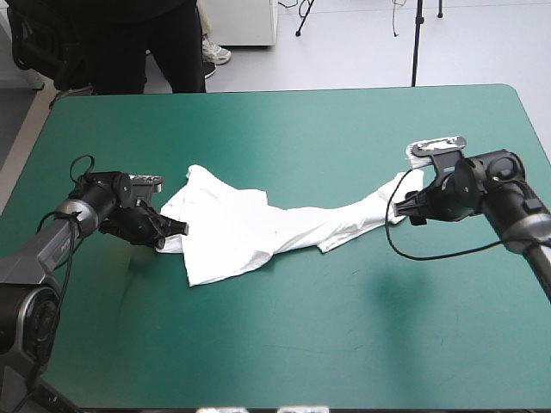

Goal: Fold the cloth

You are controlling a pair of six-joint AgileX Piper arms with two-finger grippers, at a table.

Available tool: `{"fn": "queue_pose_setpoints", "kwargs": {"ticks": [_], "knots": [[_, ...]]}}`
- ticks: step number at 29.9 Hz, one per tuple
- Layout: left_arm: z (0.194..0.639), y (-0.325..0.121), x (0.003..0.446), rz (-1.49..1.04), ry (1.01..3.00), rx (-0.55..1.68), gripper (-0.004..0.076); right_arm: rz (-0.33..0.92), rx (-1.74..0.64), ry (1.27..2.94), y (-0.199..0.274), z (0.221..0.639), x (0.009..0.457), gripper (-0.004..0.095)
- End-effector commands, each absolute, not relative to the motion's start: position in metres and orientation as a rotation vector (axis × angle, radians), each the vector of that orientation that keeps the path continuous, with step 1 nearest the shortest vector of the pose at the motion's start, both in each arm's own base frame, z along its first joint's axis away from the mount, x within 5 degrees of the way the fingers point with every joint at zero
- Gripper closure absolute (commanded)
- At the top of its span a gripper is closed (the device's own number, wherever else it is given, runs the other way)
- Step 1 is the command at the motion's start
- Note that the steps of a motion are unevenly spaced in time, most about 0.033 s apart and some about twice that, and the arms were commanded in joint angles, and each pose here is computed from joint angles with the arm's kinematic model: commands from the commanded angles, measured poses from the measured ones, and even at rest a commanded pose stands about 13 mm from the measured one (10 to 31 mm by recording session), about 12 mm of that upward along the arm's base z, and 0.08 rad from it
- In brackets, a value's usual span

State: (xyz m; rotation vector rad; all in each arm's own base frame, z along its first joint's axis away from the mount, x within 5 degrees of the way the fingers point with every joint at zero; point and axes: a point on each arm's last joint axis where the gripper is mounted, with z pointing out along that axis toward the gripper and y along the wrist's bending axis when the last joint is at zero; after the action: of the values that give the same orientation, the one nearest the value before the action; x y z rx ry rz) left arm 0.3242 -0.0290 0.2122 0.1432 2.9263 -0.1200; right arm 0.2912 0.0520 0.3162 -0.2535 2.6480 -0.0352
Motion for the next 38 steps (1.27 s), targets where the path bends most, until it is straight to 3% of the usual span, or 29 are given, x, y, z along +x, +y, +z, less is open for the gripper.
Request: {"fn": "queue_pose_setpoints", "kwargs": {"ticks": [1, 9, 17, 27, 31, 38], "knots": [[0.225, -0.029, 0.325, -0.117, 2.885, 0.143, 0.0733, -0.002, -0.244, 2.574, 0.058, 0.311, 0.310, 0.0237], [0.225, -0.029, 0.324, -0.120, 2.893, 0.142, 0.0733, -0.011, -0.252, 2.669, 0.063, 0.262, 0.340, 0.0239], [0.225, -0.029, 0.323, -0.121, 2.898, 0.143, 0.0733, 0.000, -0.245, 2.656, 0.065, 0.242, 0.355, 0.0395], [0.224, -0.029, 0.323, -0.115, 2.908, 0.148, 0.0733, 0.067, -0.152, 2.746, 0.061, 0.211, 0.370, 0.0476], [0.224, -0.029, 0.323, -0.113, 2.907, 0.162, 0.0733, 0.108, -0.127, 2.759, 0.064, 0.203, 0.372, 0.0574], [0.224, -0.029, 0.322, -0.112, 2.909, 0.174, 0.0733, 0.120, -0.125, 2.718, 0.065, 0.201, 0.377, 0.0877]]}}
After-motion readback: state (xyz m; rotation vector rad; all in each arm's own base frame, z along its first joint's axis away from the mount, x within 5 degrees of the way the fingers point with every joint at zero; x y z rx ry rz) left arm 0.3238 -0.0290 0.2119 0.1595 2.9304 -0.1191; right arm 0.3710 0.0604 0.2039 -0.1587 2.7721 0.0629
